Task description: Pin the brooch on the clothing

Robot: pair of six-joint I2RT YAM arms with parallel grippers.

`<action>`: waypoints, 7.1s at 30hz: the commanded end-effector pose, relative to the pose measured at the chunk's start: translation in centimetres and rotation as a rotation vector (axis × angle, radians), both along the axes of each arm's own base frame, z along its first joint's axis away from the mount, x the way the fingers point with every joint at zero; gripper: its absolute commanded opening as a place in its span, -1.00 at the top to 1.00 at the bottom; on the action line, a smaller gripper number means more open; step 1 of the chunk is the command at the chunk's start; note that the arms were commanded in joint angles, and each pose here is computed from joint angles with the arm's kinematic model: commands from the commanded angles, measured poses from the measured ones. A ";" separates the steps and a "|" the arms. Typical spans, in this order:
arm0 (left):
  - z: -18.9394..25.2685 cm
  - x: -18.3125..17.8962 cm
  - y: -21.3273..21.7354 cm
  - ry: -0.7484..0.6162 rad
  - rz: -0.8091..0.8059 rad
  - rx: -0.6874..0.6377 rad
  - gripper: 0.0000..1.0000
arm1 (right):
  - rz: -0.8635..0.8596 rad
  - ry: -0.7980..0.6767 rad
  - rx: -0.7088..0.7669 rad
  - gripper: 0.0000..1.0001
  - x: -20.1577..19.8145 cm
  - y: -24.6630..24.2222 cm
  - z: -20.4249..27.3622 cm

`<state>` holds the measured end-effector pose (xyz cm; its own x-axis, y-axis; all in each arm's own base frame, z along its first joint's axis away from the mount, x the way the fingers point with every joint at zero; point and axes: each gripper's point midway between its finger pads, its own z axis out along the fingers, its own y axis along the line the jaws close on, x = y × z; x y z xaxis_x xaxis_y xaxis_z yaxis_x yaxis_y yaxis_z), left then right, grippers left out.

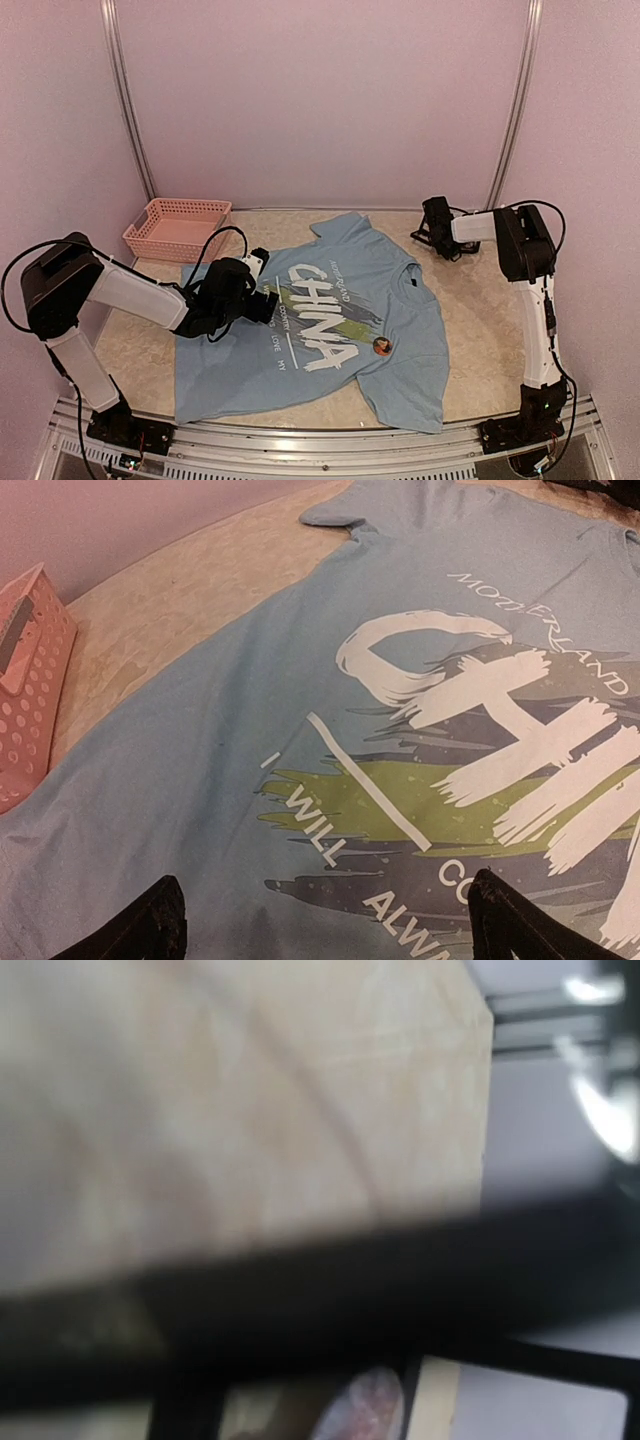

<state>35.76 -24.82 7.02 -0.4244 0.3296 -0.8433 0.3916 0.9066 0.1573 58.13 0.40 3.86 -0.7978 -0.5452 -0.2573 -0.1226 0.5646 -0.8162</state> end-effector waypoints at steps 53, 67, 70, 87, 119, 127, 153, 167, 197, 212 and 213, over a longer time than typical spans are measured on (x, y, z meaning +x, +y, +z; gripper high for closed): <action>0.3 0.6 -0.5 0.000 -0.006 -0.015 -0.86 | -0.018 -0.009 -0.101 0.99 -1.2 -2.6 2.0; 1.4 0.4 -0.7 -0.020 -0.018 -0.035 -0.86 | 0.015 -0.128 0.004 1.00 -2.3 0.4 8.1; 1.8 0.2 -0.8 -0.029 -0.019 -0.033 -0.86 | 0.014 -0.122 0.003 1.00 -2.9 0.4 8.5; 7.8 -3.1 -4.5 -0.135 -0.166 -0.107 -0.86 | 0.693 -0.159 0.716 1.00 -13.2 21.4 25.8; 34.0 -23.3 -11.1 -0.464 -0.918 -0.669 0.03 | 1.915 0.061 1.698 1.00 -47.4 38.2 39.4; 34.0 -23.3 -11.6 -0.475 -0.914 -0.703 0.74 | 1.915 0.039 1.737 1.00 -47.5 38.4 39.2; 29.9 -19.5 -10.9 -0.368 -0.715 -0.455 1.00 | 1.756 0.023 1.364 -0.99 -44.6 36.1 37.9; 28.2 -21.1 -12.2 -0.235 -0.846 -0.305 1.00 | 1.606 0.316 1.207 0.21 -43.0 36.8 35.3; 29.4 -22.0 -11.6 -0.302 -0.871 -0.415 1.00 | 1.685 0.414 1.324 1.00 -44.1 39.6 33.2; 31.9 -23.4 -10.8 -0.381 -0.923 -0.537 0.59 | 1.807 0.315 1.487 1.00 -45.8 39.2 36.4; 32.0 -23.4 -10.9 -0.383 -0.926 -0.541 0.59 | 1.811 0.319 1.490 1.00 -45.9 39.3 36.5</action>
